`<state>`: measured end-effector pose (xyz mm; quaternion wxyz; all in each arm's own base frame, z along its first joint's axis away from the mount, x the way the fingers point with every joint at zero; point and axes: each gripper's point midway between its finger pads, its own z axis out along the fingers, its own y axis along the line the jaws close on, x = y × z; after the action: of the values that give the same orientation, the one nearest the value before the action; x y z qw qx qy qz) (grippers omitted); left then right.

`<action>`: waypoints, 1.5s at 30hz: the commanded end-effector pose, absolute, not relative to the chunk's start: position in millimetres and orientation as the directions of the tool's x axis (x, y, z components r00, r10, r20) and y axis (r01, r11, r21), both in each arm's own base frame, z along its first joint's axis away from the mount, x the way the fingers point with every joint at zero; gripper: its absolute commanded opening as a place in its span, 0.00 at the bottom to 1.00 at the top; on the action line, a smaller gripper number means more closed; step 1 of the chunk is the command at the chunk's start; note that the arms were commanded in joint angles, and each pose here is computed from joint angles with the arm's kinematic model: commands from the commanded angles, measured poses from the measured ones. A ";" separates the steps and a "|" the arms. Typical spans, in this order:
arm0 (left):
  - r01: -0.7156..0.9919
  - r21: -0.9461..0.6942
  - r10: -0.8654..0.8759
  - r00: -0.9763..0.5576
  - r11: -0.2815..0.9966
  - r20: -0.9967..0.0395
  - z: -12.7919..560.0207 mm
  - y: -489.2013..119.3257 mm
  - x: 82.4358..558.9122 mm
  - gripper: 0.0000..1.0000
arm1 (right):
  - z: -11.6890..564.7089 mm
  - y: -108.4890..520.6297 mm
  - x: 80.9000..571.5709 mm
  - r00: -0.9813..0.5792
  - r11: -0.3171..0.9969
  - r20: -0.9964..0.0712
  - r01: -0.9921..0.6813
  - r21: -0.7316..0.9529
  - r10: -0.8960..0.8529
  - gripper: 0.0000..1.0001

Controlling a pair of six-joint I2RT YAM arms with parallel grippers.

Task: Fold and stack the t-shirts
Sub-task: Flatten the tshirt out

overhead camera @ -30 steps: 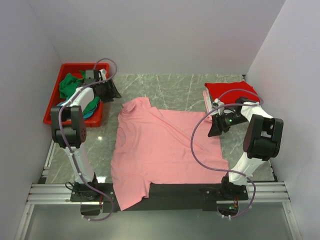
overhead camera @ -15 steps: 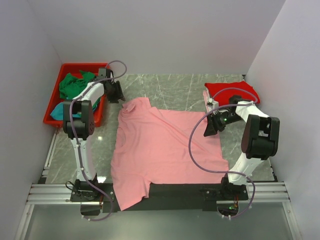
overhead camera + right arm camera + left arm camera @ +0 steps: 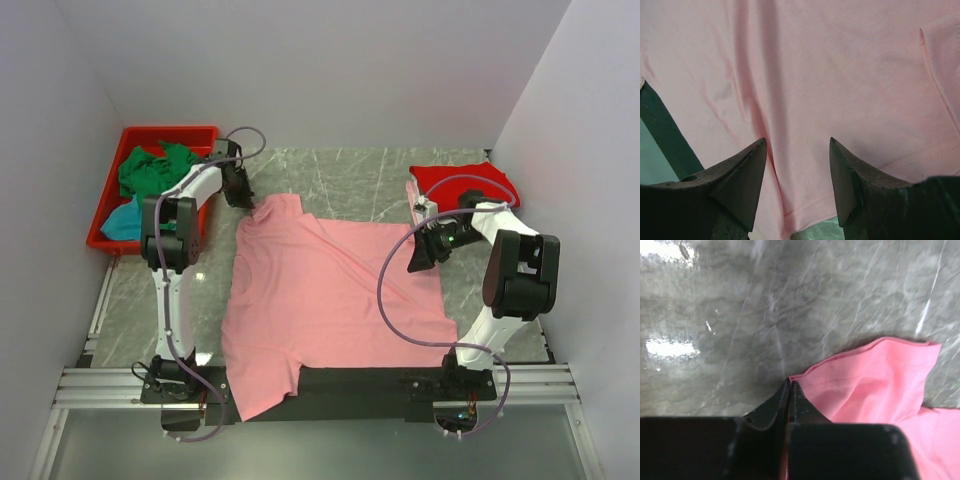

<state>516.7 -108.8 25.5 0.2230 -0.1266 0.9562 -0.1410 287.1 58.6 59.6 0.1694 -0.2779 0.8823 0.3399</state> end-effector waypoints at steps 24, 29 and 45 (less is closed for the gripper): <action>0.006 -0.277 -0.229 -0.546 0.961 -0.806 157.1 -102.4 635.9 0.61 | 89.9 49.5 303.3 -0.730 0.651 -0.565 -0.648 0.396 -0.384 0.61; 0.014 -0.259 -0.220 -0.487 0.966 -0.845 199.2 -92.7 601.8 0.68 | 109.9 32.0 328.9 -0.714 0.728 -0.627 -0.603 0.325 -0.312 0.61; 0.088 -0.533 -0.186 -0.879 0.841 -0.439 105.2 -188.0 402.9 0.38 | 71.0 11.8 356.2 -0.740 0.812 -0.582 -0.540 0.220 -0.335 0.62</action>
<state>441.4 -156.8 151.2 0.3409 -0.0463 0.9027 -0.2585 347.8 4.4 65.3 0.2550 -0.1970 0.9226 0.2119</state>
